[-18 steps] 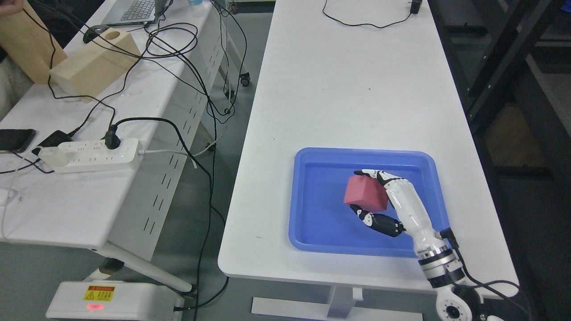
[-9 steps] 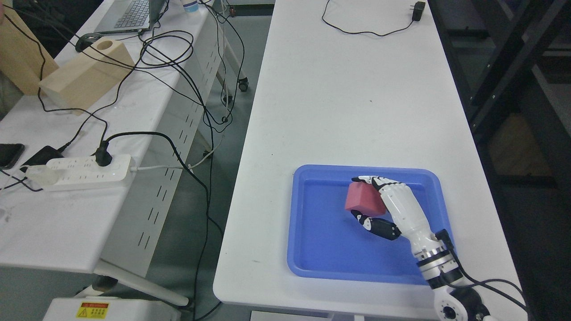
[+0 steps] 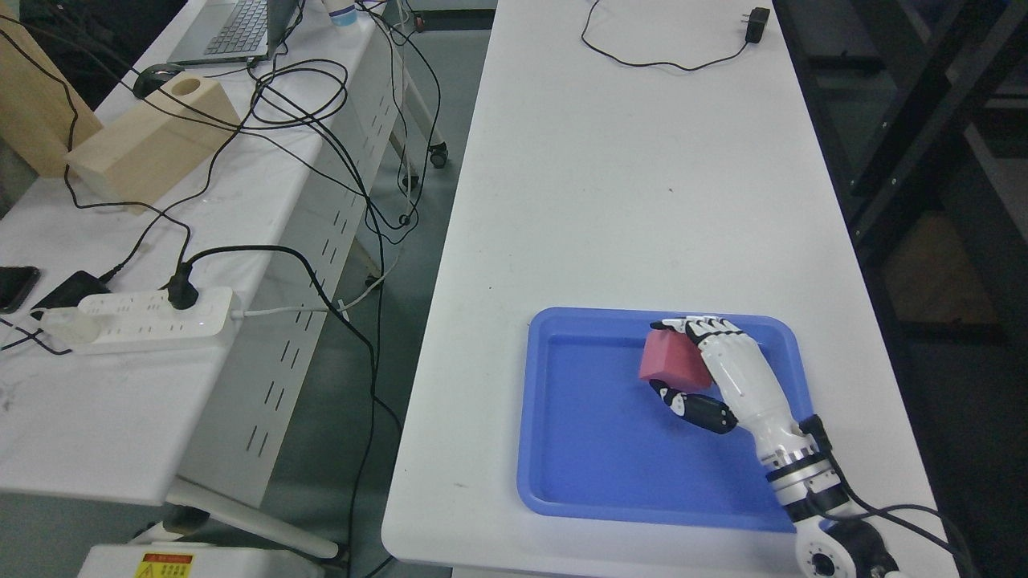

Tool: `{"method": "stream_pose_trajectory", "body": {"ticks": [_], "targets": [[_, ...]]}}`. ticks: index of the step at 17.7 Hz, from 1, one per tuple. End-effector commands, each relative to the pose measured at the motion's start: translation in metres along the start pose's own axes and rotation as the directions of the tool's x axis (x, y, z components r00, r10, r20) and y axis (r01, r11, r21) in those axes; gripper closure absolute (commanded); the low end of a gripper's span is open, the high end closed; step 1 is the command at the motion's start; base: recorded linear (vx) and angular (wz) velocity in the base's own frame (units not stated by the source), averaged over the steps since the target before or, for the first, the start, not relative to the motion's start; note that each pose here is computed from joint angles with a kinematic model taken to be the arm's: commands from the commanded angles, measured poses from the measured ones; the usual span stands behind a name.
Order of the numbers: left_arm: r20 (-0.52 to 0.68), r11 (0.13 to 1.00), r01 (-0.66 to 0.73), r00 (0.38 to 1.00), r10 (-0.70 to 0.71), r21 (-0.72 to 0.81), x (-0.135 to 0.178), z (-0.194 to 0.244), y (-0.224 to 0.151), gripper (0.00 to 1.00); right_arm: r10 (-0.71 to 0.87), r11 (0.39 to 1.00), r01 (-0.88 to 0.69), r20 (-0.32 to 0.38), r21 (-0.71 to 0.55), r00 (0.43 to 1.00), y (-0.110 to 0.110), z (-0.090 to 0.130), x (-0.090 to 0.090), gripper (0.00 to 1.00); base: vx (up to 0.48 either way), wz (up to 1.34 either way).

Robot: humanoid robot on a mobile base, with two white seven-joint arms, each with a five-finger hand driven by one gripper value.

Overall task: Pick pink block from left shelf to tray
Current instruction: 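Lower the pink cube into the blue tray with the right hand, then open the right hand to release the pink cube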

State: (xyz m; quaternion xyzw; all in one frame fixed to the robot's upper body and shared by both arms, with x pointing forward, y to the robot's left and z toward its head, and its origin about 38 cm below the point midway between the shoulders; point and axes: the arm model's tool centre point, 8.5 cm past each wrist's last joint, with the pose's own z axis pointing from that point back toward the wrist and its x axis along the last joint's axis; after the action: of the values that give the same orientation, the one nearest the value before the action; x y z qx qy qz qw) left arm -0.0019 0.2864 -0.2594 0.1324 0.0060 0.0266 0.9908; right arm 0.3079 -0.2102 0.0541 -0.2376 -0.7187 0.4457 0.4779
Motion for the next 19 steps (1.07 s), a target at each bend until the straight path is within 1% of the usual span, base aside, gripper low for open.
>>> {"method": "stream_pose_trajectory", "body": {"ticks": [1, 4, 6, 7, 8, 9, 10, 11, 12, 13, 14, 15, 16, 18, 19], "targets": [[0.047, 1.0, -0.009, 0.999, 0.008, 0.014, 0.025, -0.001, 0.009, 0.0, -0.022, 1.0, 0.022, -0.014, 0.004, 1.0, -0.002, 0.006, -0.006, 0.29, 0.0, 0.0], [0.047, 1.0, -0.009, 0.999, 0.008, 0.014, 0.025, -0.001, 0.009, 0.0, -0.055, 0.998, 0.055, -0.021, -0.008, 0.998, -0.003, 0.007, -0.008, 0.25, 0.0, 0.0], [0.047, 1.0, -0.009, 0.999, 0.008, 0.014, 0.025, -0.001, 0.009, 0.0, -0.081, 0.997, 0.081, -0.029, -0.016, 0.996, -0.01, 0.011, -0.016, 0.22, 0.0, 0.0], [0.047, 1.0, -0.009, 0.999, 0.008, 0.014, 0.025, -0.001, 0.009, 0.0, -0.128, 0.992, 0.128, -0.036, -0.007, 0.991, -0.011, 0.011, -0.017, 0.19, 0.0, 0.0], [0.047, 1.0, -0.009, 0.999, 0.008, 0.014, 0.025, -0.001, 0.009, 0.0, -0.17, 0.985, 0.172, -0.057, 0.027, 0.984, -0.011, 0.012, -0.022, 0.18, 0.0, 0.0], [0.047, 1.0, -0.009, 0.999, 0.008, 0.014, 0.025, -0.001, 0.009, 0.0, -0.23, 0.969, 0.238, -0.109, 0.068, 0.967, -0.013, 0.013, -0.032, 0.16, 0.0, 0.0], [0.048, 1.0, -0.009, 0.999, 0.009, 0.014, 0.026, -0.001, 0.009, 0.0, -0.301, 0.947, 0.313, -0.139, 0.071, 0.943, -0.017, 0.013, -0.039, 0.16, 0.0, 0.0], [0.047, 1.0, -0.009, 0.999, 0.008, 0.014, 0.025, -0.001, 0.009, 0.0, -0.407, 0.909, 0.415, -0.138, 0.036, 0.903, -0.026, 0.014, -0.044, 0.15, 0.0, 0.0], [0.047, 1.0, -0.009, 0.999, 0.008, 0.014, 0.025, -0.001, 0.009, 0.0, -0.505, 0.861, 0.508, -0.122, -0.001, 0.855, -0.034, 0.013, -0.048, 0.15, 0.0, 0.0], [0.047, 1.0, -0.009, 0.999, 0.008, 0.014, 0.025, -0.001, 0.009, 0.0, -0.607, 0.793, 0.608, -0.133, -0.044, 0.783, -0.038, 0.016, -0.054, 0.15, 0.0, 0.0], [0.047, 1.0, -0.009, 0.999, 0.008, 0.014, 0.025, -0.001, 0.009, 0.0, -0.665, 0.746, 0.661, -0.155, -0.084, 0.731, -0.045, 0.017, -0.063, 0.15, 0.0, 0.0], [0.047, 1.0, -0.009, 0.999, 0.008, 0.014, 0.025, -0.001, 0.009, 0.0, -0.7, 0.714, 0.689, -0.155, -0.122, 0.698, -0.052, 0.019, -0.07, 0.14, 0.0, 0.0], [0.047, 1.0, -0.009, 0.999, 0.008, 0.014, 0.025, -0.001, 0.009, 0.0, -0.716, 0.698, 0.702, -0.141, -0.139, 0.684, -0.058, 0.022, -0.074, 0.12, 0.0, 0.0], [0.047, 1.0, -0.009, 0.999, 0.008, 0.014, 0.025, -0.001, 0.009, 0.0, -0.784, 0.621, 0.772, -0.084, -0.135, 0.616, -0.061, 0.023, -0.072, 0.05, 0.0, 0.0], [0.048, 1.0, -0.009, 0.999, 0.009, 0.014, 0.026, -0.001, 0.009, 0.0, -0.802, 0.597, 0.79, -0.066, -0.138, 0.594, -0.063, 0.026, -0.073, 0.03, 0.0, 0.0]]}}
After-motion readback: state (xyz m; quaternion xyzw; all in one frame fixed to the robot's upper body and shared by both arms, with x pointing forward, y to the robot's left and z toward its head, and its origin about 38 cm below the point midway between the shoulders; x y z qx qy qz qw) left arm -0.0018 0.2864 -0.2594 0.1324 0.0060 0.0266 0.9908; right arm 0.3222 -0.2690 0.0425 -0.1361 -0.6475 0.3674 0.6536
